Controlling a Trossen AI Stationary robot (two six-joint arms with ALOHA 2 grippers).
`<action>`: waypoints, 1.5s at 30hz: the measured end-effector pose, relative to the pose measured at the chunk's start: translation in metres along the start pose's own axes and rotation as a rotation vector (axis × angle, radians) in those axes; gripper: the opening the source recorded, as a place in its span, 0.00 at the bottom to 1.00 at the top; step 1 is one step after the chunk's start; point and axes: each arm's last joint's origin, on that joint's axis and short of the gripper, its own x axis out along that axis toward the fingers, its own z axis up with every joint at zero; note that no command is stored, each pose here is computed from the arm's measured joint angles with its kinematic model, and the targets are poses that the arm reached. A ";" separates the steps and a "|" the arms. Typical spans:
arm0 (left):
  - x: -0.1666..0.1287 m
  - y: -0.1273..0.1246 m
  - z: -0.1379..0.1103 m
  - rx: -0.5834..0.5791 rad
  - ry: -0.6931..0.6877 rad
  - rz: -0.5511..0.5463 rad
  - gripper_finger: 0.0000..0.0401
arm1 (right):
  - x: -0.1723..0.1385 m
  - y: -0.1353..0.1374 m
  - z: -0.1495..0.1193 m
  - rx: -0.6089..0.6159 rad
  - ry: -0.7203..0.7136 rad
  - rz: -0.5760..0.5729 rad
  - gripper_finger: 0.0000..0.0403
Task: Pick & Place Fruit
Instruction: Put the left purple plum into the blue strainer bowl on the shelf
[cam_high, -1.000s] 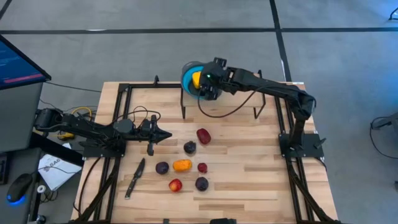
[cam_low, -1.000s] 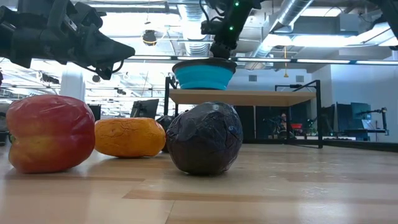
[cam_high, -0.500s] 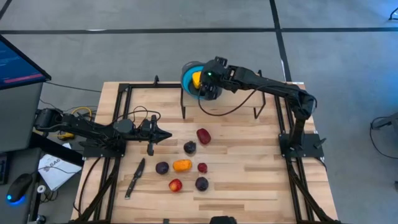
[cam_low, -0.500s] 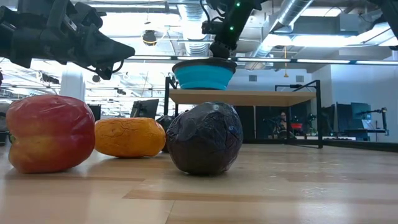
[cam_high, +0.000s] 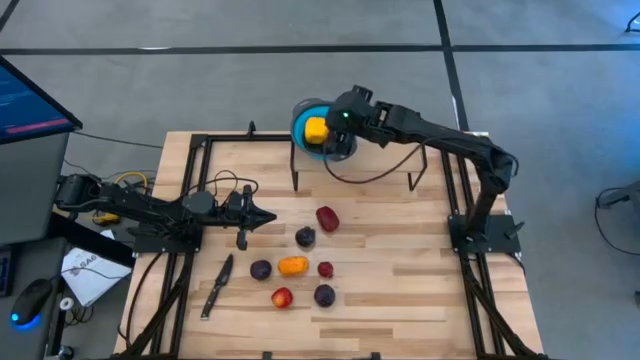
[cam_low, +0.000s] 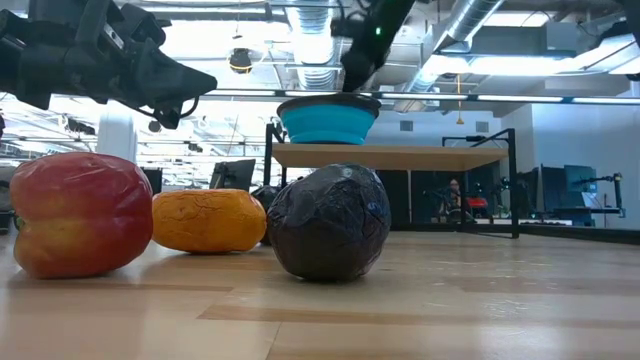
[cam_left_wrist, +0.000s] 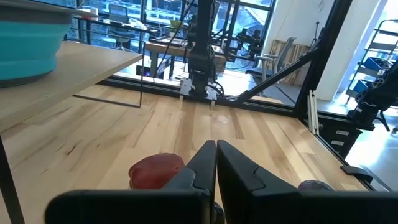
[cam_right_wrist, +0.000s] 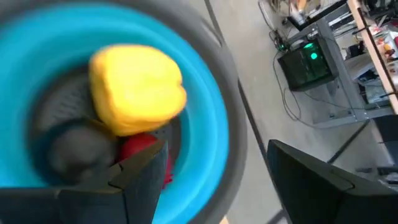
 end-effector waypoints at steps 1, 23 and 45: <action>0.000 0.000 0.000 0.000 0.000 0.001 0.02 | -0.008 0.002 0.002 0.011 -0.020 0.005 0.67; 0.000 0.000 0.000 0.000 0.002 -0.002 0.02 | -0.109 0.188 -0.077 0.079 -0.040 0.279 0.67; 0.038 -0.019 0.018 0.264 0.593 -0.052 0.28 | -0.085 0.247 -0.191 0.592 -0.124 0.288 0.67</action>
